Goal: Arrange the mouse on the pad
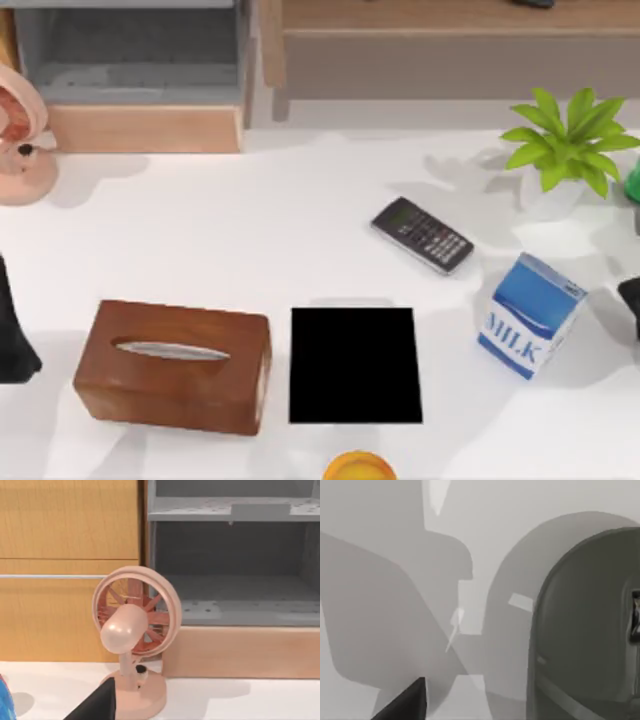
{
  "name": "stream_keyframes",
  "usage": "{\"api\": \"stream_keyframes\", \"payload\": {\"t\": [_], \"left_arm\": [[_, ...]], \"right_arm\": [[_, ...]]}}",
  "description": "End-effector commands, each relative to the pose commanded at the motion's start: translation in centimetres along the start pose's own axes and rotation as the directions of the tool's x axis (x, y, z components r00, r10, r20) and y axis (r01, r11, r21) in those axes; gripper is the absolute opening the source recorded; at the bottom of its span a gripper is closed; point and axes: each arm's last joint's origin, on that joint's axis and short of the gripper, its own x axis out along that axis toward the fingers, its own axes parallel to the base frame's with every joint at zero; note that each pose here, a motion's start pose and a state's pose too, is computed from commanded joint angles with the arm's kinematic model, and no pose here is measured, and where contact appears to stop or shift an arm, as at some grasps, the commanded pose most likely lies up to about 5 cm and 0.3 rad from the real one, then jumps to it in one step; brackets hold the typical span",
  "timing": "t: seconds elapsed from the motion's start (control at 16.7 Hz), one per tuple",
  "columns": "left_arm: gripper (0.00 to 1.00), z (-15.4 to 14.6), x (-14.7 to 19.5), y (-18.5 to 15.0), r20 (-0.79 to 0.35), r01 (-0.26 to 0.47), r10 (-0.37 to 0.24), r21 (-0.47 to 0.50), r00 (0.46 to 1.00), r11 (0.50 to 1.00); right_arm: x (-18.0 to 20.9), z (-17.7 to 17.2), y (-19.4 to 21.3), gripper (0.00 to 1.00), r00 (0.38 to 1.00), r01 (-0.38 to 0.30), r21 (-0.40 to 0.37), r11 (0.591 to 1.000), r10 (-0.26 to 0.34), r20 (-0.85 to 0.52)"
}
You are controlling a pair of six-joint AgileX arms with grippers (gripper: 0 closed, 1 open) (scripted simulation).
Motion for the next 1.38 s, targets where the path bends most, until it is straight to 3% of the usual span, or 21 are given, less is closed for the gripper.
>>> {"api": "stream_keyframes", "payload": {"t": [0.54, 1.02, 1.38], "left_arm": [[1.00, 0.0, 0.0, 0.0, 0.000, 0.000, 0.000, 0.000, 1.000, 1.000], [1.00, 0.0, 0.0, 0.0, 0.000, 0.000, 0.000, 0.000, 1.000, 1.000], [1.00, 0.0, 0.0, 0.0, 0.000, 0.000, 0.000, 0.000, 1.000, 1.000]], "right_arm": [[0.0, 0.0, 0.0, 0.02, 1.000, 0.000, 0.000, 1.000, 0.000, 0.000], [0.0, 0.0, 0.0, 0.00, 1.000, 0.000, 0.000, 1.000, 0.000, 0.000], [-4.5, -0.1, -0.2, 0.00, 1.000, 0.009, 0.008, 1.000, -0.010, 0.022]]}}
